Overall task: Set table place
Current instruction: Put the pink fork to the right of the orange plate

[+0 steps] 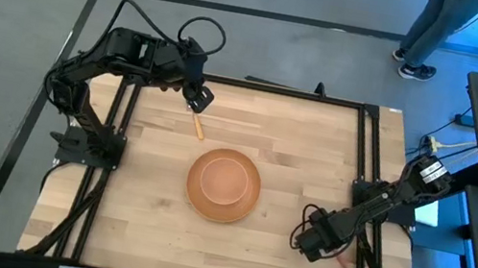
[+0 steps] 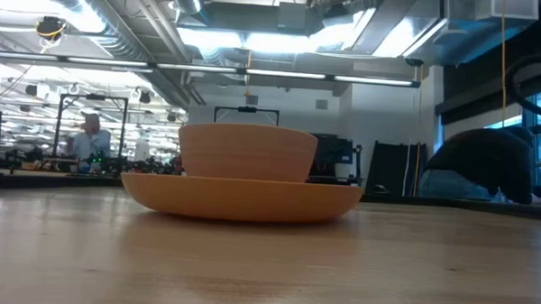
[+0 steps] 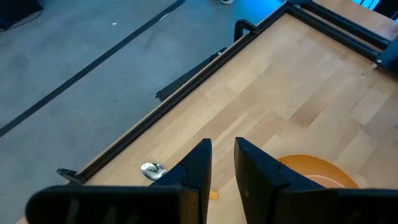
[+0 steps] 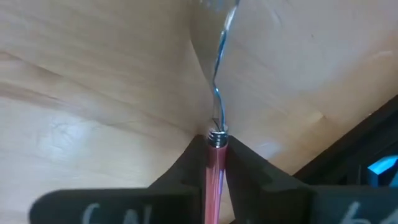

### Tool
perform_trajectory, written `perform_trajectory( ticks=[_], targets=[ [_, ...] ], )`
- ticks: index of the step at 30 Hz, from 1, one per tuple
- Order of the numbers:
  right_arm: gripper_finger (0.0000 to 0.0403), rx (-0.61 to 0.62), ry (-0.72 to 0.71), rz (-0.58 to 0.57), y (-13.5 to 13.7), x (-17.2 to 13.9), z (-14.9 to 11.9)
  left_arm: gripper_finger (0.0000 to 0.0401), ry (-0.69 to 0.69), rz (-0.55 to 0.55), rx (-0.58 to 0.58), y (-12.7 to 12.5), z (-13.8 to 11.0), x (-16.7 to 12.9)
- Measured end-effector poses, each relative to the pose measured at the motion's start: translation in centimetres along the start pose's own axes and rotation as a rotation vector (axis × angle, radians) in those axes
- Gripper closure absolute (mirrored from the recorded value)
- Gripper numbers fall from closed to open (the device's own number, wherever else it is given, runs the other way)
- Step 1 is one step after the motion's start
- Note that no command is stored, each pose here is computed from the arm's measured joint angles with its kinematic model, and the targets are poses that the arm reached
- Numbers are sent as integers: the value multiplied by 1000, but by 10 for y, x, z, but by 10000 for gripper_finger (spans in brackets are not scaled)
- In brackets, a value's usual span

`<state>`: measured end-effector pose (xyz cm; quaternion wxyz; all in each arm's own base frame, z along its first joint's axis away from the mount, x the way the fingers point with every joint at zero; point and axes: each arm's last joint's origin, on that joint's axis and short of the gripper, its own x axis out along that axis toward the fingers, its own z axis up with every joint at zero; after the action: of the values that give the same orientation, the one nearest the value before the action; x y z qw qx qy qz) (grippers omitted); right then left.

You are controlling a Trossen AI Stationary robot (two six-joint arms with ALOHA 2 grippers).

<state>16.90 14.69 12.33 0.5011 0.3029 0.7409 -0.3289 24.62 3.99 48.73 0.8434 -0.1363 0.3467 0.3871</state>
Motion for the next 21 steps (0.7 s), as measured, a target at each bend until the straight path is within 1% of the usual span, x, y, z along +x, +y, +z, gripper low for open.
perform_trajectory(
  ticks=[4, 6, 9, 10, 12, 14, 17, 21],
  targets=[
    [361, 2, -35, -13, -1, 0, 1, 338, 0, 0, -1, 0, 0, 0],
    [361, 5, -67, -39, -1, -3, 1, 338, 0, 0, -1, 0, 0, 0],
    [361, 31, -177, -113, -5, -11, 3, 338, -1, 0, -2, 0, 0, 0],
    [361, 39, -193, -111, -3, -15, 4, 338, -1, 0, -2, 0, 0, 0],
    [361, 44, -208, -55, 5, -25, 6, 338, -1, 0, -2, 0, 0, 0],
    [361, 60, -224, -37, 10, -35, 9, 338, -1, 0, -2, 0, 0, 0],
    [361, 89, -316, 36, 20, -53, 18, 338, -1, 0, -2, 0, 0, 0],
    [361, 143, -439, 51, 23, -73, 32, 338, -1, 0, -2, 0, 0, 0]
  ],
)
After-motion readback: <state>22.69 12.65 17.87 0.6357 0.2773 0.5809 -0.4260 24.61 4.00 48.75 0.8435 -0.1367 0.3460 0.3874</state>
